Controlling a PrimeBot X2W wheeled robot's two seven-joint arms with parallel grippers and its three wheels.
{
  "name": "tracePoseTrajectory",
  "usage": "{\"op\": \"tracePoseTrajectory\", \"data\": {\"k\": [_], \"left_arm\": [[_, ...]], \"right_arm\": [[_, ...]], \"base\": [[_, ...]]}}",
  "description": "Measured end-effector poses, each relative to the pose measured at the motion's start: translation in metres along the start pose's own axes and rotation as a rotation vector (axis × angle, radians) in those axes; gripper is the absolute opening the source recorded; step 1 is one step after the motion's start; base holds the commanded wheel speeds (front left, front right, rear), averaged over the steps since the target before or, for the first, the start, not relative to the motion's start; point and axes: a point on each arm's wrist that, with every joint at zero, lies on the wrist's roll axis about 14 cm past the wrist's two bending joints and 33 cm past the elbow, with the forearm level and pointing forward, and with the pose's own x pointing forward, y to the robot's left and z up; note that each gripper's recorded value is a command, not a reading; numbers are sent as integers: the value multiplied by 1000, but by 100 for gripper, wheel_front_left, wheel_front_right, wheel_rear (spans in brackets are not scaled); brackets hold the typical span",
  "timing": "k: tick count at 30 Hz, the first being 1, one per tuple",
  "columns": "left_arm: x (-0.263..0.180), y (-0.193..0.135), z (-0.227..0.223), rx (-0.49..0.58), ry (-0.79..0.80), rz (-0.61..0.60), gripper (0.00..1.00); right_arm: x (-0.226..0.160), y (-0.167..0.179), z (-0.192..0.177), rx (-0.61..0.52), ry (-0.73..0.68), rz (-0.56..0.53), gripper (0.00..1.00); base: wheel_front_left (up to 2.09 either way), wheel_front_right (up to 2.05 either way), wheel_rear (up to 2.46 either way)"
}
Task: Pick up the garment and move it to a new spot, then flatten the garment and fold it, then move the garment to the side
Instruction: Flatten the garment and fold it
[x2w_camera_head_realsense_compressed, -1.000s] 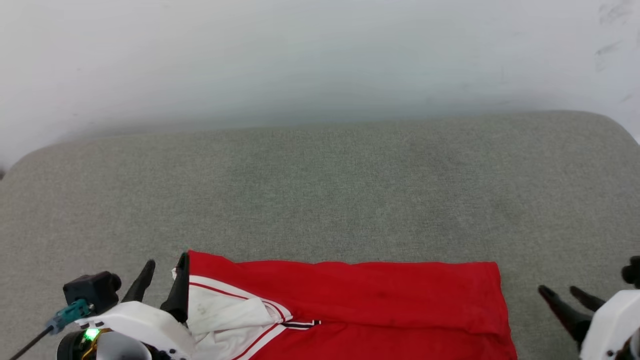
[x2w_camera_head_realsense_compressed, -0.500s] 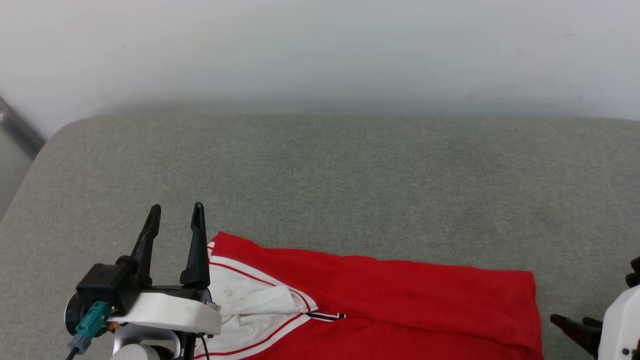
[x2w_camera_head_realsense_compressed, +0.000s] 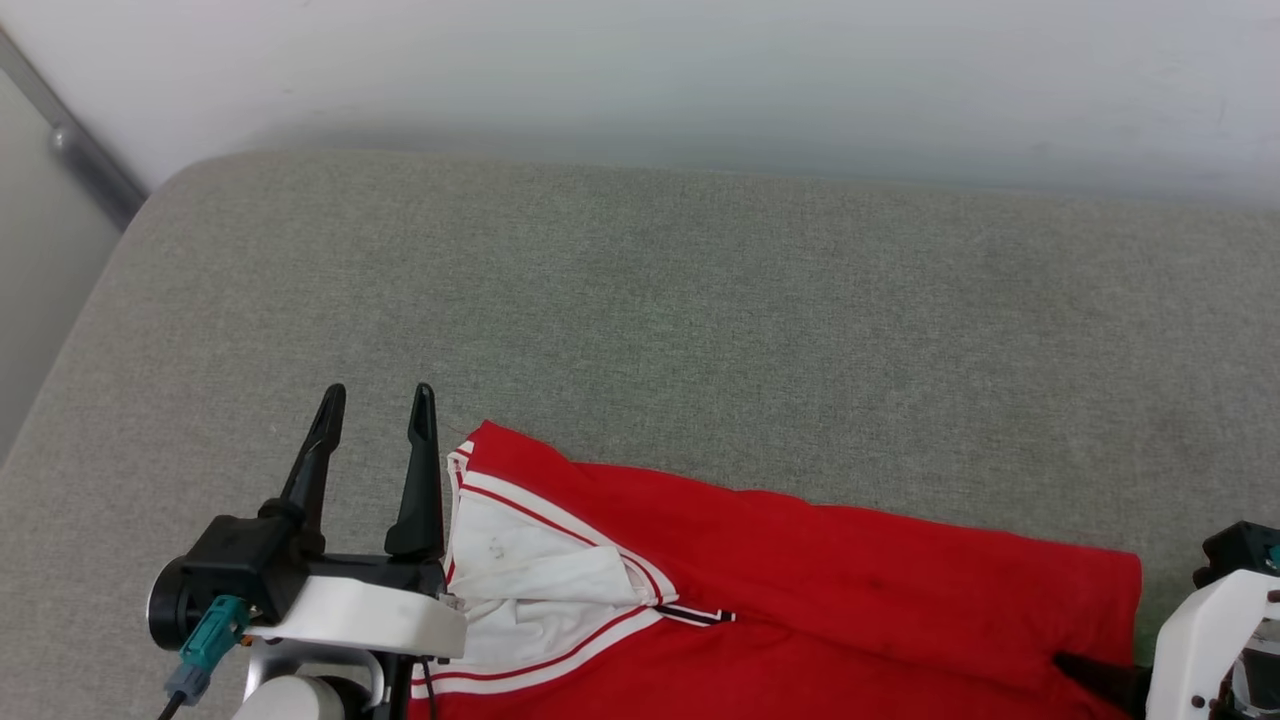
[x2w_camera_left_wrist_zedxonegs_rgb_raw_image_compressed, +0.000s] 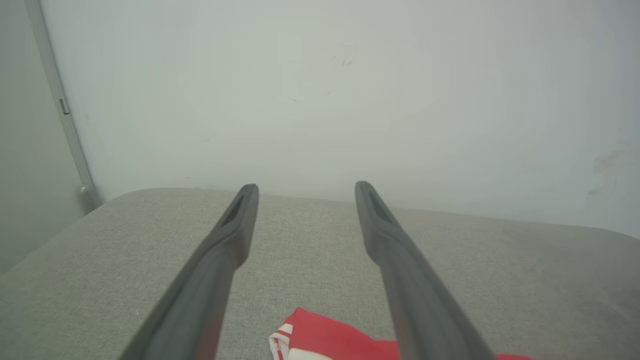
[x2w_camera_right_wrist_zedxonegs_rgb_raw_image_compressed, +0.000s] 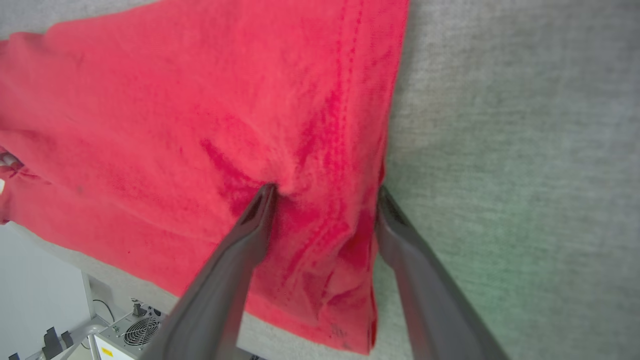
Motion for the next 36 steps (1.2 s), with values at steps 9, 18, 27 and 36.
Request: {"op": "tracePoseTrajectory", "data": {"k": [9,18,27,36], "left_arm": [[-9,-3,2,26,17,-21,100],[-18,-13,4,34,31,-46,100],[-15,-26,6,39,26,-81,100],[-15,-31,1,35,41,-95,100]], "right_arm": [[-18,13,15,-72,-92,31,0],[-62,-20,31,-35,-214,-49,0],[-112,-92,34,155,-308,-200,0],[-83,-4,23,386,-223,238,0]], "base": [[0,0,0],[0,0,0],[0,0,0],[0,0,0]]}}
